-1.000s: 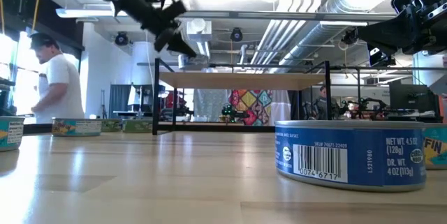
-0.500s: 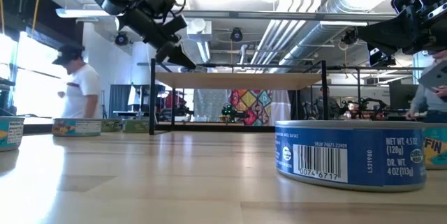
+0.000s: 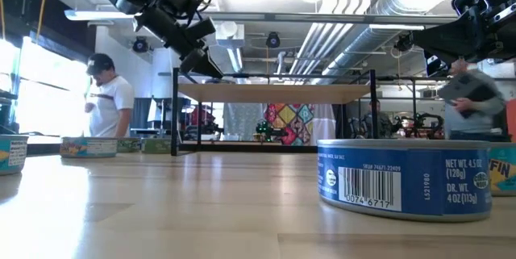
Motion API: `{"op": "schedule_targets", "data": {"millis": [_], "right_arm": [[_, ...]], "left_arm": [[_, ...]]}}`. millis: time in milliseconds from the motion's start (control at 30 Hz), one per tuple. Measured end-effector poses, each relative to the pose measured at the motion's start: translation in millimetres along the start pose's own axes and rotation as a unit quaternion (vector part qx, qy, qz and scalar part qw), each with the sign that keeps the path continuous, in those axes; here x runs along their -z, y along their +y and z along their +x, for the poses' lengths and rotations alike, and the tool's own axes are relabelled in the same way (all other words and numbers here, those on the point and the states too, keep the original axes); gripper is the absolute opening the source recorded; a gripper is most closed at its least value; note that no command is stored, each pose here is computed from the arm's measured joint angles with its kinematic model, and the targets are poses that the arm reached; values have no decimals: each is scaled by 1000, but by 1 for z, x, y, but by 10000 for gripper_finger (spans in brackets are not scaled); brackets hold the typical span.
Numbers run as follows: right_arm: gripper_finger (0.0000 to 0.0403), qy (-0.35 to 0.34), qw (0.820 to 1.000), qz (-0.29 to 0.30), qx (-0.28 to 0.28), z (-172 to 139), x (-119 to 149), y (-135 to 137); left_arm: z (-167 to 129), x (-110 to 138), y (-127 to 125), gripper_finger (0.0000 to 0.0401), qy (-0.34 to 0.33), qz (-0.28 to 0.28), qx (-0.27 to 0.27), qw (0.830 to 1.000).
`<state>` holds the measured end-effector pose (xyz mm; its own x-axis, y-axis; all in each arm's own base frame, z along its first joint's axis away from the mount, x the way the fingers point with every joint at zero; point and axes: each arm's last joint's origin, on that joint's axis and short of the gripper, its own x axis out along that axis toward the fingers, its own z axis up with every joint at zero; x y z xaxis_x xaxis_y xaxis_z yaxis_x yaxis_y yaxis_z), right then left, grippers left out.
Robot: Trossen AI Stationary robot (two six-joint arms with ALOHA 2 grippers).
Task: Stack canned seafood by type on shelf
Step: Put the yellow-blue tuna can on the shelf
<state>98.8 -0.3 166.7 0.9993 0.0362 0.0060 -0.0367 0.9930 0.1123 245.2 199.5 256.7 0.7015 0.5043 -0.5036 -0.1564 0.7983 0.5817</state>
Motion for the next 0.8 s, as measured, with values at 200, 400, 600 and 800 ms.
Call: {"op": "schedule_targets", "data": {"millis": [200, 400, 600, 800], "right_arm": [[0, 0, 1000, 1, 0, 0, 0, 0], [0, 0, 1000, 0, 0, 0, 0, 0], [0, 0, 1000, 0, 0, 0, 0, 0], [0, 0, 1000, 0, 0, 0, 0, 0]], "left_arm": [[-1, -2, 2, 106, -2, -12, -17, 1000], [-12, -7, 7, 106, -6, -41, -46, 998], [-33, -18, 5, 106, -8, -71, -65, 995], [-59, -29, -9, 106, -11, -101, -33, 994]]}}
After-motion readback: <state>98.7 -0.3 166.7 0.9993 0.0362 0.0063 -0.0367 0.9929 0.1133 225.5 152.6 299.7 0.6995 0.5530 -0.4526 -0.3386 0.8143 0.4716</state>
